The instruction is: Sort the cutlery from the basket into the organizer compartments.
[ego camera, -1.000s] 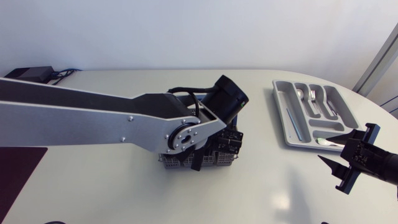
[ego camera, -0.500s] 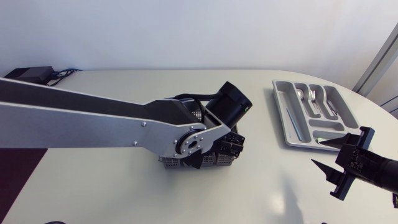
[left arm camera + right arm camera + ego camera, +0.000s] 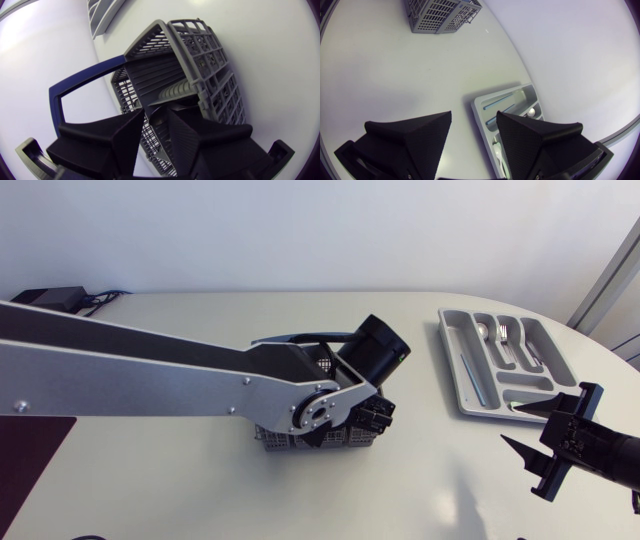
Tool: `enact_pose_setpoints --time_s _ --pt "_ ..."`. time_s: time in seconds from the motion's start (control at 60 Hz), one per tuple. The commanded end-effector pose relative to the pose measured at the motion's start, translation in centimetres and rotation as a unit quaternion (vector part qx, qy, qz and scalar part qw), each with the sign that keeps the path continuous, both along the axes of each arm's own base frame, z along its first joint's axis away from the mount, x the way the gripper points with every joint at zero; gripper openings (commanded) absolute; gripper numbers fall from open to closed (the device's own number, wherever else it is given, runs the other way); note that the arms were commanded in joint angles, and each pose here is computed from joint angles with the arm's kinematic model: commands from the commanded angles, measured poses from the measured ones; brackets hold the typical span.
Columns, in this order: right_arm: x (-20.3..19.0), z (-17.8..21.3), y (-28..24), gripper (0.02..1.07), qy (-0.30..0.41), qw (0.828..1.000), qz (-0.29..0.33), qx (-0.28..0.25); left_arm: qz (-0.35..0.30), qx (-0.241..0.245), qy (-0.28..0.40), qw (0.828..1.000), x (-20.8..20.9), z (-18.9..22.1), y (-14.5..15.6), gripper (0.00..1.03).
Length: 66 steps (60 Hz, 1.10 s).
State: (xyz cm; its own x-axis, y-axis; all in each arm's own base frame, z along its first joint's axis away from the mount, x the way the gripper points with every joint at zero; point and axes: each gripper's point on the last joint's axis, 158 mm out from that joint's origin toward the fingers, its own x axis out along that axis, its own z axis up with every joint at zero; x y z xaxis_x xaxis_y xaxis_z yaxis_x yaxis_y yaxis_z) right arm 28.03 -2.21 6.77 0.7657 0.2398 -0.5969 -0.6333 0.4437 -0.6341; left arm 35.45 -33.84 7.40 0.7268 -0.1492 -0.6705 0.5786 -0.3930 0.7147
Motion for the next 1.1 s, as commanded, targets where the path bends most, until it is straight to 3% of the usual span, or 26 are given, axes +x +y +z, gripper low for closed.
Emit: enact_pose_setpoints --time_s 0.0,0.2,0.633,1.083 --pt "-0.7 -0.9 0.6 0.68 0.017 1.0 -0.001 0.014 -0.003 0.024 -0.009 1.0 0.8 -0.3 0.2 0.33" --pt "-0.6 -0.7 0.6 0.68 0.013 1.0 -0.001 0.013 0.001 0.055 0.009 0.998 0.1 -0.6 1.6 0.26" --pt "-0.6 -0.4 0.6 0.68 0.009 1.0 -0.001 0.013 0.008 0.089 0.044 0.995 -1.0 -0.4 2.9 0.24" --pt "-0.7 0.0 0.7 0.68 0.004 1.0 -0.002 0.012 -0.02 0.146 0.102 0.984 -3.0 -2.1 4.8 0.13"
